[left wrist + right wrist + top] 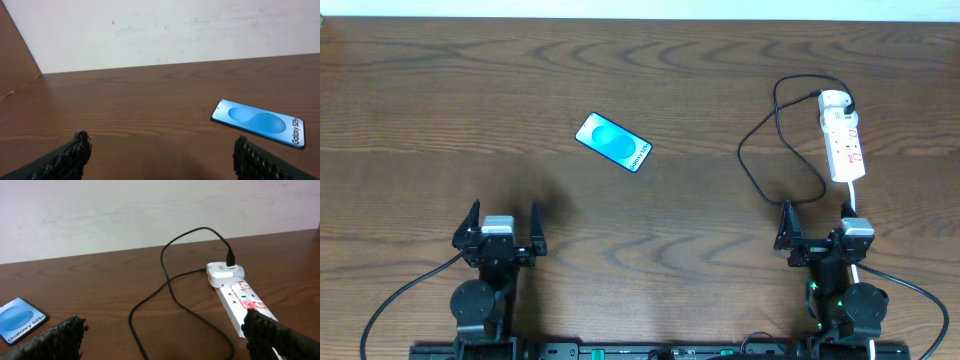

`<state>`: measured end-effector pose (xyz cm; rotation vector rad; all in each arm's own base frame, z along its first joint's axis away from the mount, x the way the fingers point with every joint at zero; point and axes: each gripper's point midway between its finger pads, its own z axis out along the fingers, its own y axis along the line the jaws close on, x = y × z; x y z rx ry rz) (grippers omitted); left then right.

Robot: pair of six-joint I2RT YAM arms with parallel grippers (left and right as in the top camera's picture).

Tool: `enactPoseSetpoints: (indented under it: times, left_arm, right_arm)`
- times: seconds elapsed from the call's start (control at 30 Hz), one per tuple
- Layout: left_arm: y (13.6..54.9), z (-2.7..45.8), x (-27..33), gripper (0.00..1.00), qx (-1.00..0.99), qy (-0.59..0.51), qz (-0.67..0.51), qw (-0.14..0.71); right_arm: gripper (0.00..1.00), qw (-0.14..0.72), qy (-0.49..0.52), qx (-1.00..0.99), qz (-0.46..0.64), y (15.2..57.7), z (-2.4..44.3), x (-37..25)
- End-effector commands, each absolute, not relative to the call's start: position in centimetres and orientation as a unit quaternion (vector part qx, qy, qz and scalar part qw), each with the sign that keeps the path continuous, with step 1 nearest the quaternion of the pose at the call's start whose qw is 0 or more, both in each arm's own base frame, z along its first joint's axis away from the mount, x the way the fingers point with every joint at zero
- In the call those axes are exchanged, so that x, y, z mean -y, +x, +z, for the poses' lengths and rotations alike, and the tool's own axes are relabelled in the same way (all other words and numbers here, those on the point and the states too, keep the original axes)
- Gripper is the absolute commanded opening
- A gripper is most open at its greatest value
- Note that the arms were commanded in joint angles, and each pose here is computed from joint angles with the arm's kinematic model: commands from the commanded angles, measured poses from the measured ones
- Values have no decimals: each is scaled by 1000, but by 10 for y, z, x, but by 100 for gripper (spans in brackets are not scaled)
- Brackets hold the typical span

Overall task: Plug charger to phone and switch on socket
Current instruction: 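Move the left gripper over the blue phone and lower onto it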

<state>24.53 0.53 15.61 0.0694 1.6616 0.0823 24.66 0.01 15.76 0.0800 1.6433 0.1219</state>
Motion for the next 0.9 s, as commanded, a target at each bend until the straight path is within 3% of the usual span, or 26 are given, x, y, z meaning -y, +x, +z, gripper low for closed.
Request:
enactPoseSetpoints:
  times: [0.0, 0.13, 0.4, 0.53, 0.63, 0.73, 0.87]
  left_arm:
    - [246, 175, 16, 93, -702, 78, 1, 708]
    - [234, 237, 38, 93, -605, 114, -50, 787]
    - [224, 306, 30, 93, -570, 98, -29, 815]
    - [255, 347, 30, 93, -603, 79, -57, 792]
    - [279, 362, 36, 93, -637, 32, -149, 756]
    - [295, 357, 49, 93, -686, -3, -235, 689]
    - [295, 337, 52, 93, -749, -48, -262, 607]
  right_arm:
    - [99, 681, 32, -730, 53, 246, 158, 0]
    - [99, 681, 32, -730, 53, 246, 158, 0]
    - [99, 681, 32, -730, 53, 246, 158, 0]
    - [99, 681, 32, -730, 53, 246, 158, 0]
    - [99, 681, 32, -730, 53, 246, 158, 0]
    - [99, 681, 32, -730, 53, 246, 158, 0]
    - [99, 681, 32, -730, 53, 246, 158, 0]
